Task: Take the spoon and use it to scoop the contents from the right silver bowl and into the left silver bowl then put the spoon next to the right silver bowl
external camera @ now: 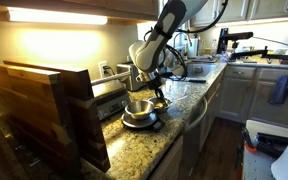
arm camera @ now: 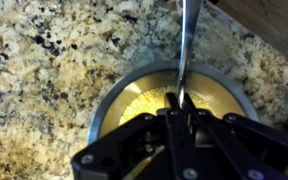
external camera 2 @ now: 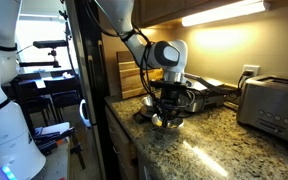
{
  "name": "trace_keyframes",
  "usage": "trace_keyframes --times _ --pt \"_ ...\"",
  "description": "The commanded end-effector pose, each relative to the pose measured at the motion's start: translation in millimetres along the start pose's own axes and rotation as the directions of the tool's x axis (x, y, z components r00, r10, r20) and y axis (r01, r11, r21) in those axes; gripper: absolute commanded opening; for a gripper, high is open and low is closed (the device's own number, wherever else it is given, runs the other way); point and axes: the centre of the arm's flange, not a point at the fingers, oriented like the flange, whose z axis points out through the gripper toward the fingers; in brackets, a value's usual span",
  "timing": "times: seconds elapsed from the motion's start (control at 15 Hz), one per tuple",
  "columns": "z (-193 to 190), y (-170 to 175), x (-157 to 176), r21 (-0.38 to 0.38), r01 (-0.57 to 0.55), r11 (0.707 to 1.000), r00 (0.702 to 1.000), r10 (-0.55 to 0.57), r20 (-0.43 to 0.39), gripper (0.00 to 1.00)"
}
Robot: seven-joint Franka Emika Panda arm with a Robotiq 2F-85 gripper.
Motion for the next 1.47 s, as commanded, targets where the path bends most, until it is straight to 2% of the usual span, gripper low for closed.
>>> trace_keyframes --times 0.0,1.0,1.4 --pt "-7.1 -5.9 -8.3 -0.016 0.015 1.0 1.0 -0.015 0.0 0.02" --pt "-39.2 -15.0 -6.5 -0.155 0.076 0.985 0.996 -0.069 0.052 0.02" --pt "-41.9 -17.2 -8.9 -0.217 0.117 0.969 0.978 -0.074 0.194 0.02"
